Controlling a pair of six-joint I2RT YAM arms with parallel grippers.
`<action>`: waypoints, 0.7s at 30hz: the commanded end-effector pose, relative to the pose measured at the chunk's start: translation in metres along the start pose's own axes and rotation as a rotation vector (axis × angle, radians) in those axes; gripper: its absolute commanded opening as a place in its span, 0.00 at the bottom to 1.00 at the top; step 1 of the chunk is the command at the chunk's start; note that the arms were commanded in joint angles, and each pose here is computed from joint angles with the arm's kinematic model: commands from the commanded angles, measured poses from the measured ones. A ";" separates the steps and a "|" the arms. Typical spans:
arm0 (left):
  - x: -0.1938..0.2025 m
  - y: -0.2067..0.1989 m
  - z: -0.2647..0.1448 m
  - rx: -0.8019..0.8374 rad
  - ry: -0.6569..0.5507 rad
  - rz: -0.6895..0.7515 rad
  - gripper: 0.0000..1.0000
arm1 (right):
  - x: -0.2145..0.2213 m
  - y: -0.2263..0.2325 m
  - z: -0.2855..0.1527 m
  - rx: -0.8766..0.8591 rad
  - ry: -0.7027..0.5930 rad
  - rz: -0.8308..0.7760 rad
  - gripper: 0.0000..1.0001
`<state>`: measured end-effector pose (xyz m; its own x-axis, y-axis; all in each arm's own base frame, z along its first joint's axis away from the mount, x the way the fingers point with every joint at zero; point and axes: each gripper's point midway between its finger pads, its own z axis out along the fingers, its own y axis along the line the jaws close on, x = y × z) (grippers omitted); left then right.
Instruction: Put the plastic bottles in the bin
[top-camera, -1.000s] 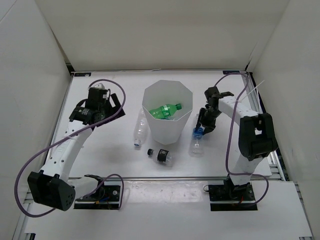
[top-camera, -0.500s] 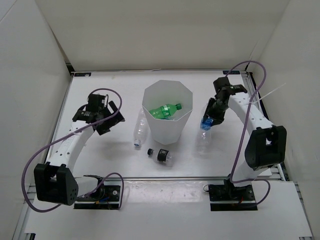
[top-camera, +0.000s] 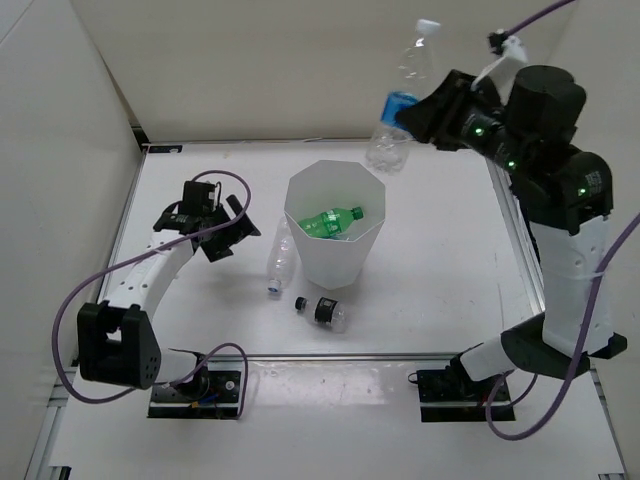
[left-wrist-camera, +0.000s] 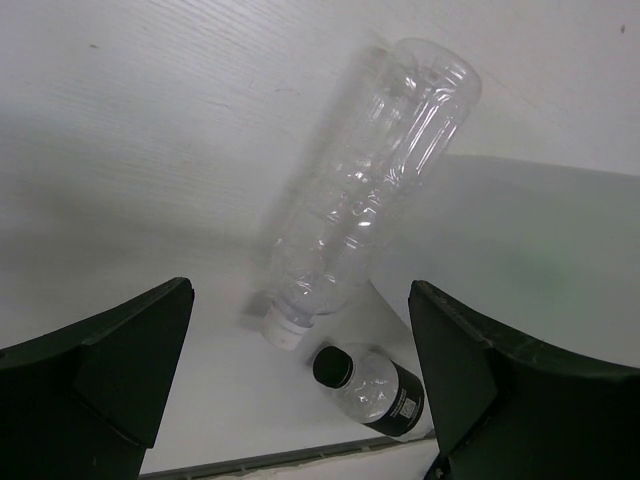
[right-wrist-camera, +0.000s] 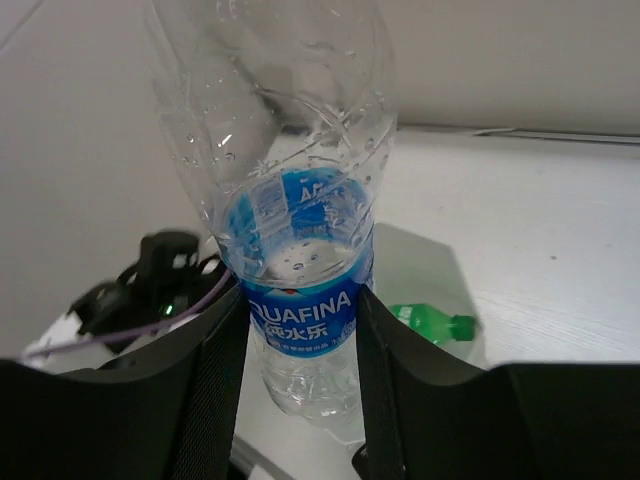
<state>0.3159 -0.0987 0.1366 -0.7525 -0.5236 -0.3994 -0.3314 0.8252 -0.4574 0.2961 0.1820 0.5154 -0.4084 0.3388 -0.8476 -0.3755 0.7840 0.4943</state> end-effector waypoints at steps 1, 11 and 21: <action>-0.003 -0.031 0.005 0.133 0.045 0.026 1.00 | 0.069 0.010 0.057 -0.022 0.223 -0.168 0.03; -0.009 -0.063 0.030 0.236 0.085 0.165 1.00 | 0.110 0.011 0.034 0.014 0.301 -0.246 1.00; 0.025 -0.067 0.083 0.253 0.253 0.229 0.95 | 0.103 -0.002 0.005 0.073 0.295 -0.268 1.00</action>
<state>0.3619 -0.1695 0.0884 -0.9030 -0.2946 -0.3128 -0.0878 0.8391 -0.5369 0.2594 0.2296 0.4248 -0.5467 -0.0176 -0.8371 -0.4620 0.8401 0.2841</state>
